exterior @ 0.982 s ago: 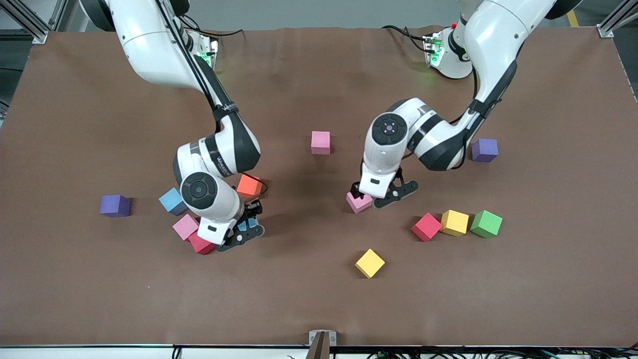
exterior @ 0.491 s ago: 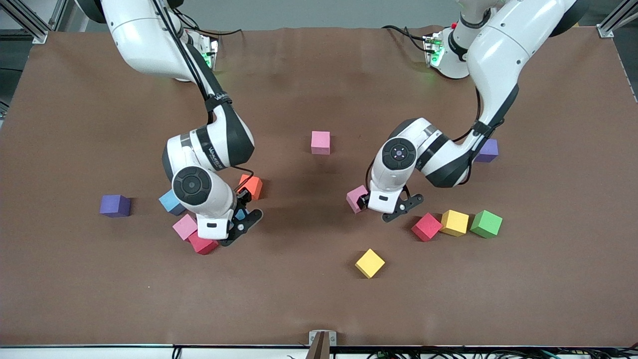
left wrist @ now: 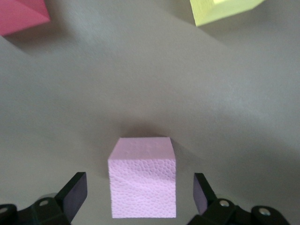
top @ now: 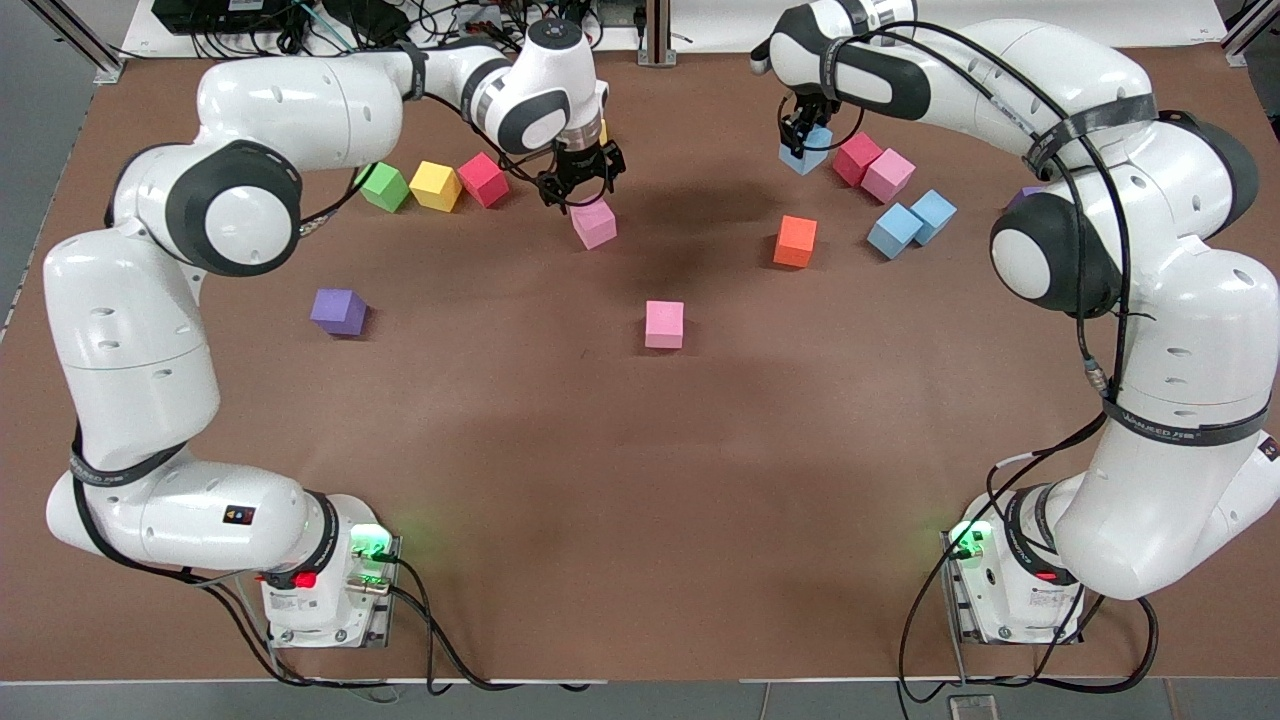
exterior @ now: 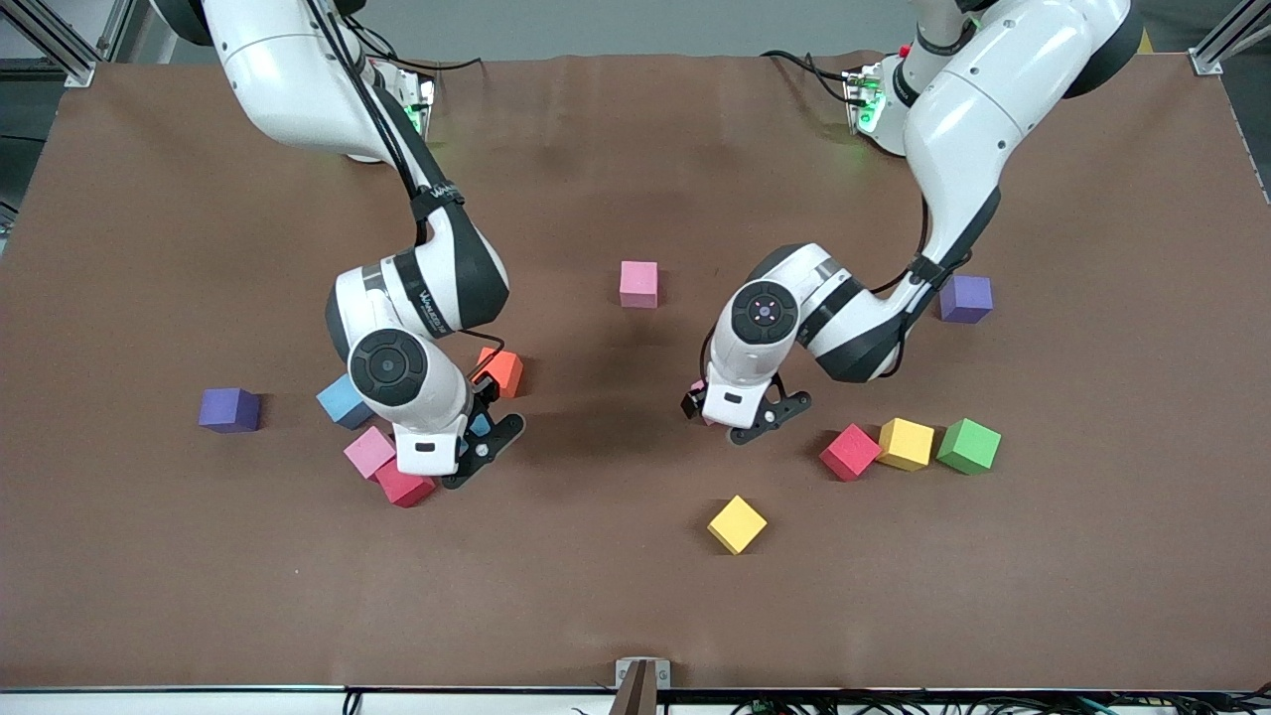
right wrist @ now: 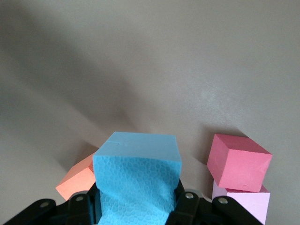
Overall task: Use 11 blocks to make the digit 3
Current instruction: 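Move the left gripper to a second pink cube and grasp it, then carry the pink cube toward the first pink while the right gripper brings blue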
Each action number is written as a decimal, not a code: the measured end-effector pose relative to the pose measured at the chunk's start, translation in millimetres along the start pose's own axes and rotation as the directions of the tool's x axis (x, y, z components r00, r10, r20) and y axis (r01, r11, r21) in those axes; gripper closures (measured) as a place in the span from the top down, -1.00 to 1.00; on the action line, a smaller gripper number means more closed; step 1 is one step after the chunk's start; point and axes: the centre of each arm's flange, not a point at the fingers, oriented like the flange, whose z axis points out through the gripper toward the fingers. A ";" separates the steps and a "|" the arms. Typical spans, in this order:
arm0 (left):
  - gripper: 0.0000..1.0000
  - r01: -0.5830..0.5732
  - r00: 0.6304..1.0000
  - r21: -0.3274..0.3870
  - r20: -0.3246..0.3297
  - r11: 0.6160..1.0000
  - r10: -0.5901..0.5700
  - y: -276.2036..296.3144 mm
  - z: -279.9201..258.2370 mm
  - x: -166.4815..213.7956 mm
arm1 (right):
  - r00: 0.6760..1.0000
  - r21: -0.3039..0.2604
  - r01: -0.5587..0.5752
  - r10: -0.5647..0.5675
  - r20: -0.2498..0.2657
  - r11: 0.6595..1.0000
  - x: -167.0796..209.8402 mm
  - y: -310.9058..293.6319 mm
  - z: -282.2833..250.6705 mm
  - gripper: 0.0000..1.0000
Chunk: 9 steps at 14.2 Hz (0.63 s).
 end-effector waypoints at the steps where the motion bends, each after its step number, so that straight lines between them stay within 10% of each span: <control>1: 1.00 0.001 1.000 0.004 0.010 1.000 -0.001 1.3 8.0 -3.0 | 1.000 0.000 0.002 -0.002 -0.001 1.000 -1.2 3.0 -0.7 0.11; 5: 0.93 0.028 0.999 0.025 0.031 0.999 -0.028 -2.2 29.8 -2.0 | 0.998 -0.002 -0.051 0.051 -0.021 0.999 -4.2 7.2 -14.6 0.11; 9: 0.16 0.214 0.976 0.032 0.023 0.976 -0.215 -5.9 31.0 5.3 | 0.937 0.009 -0.349 0.349 -0.025 0.937 -2.5 -3.2 -23.2 0.11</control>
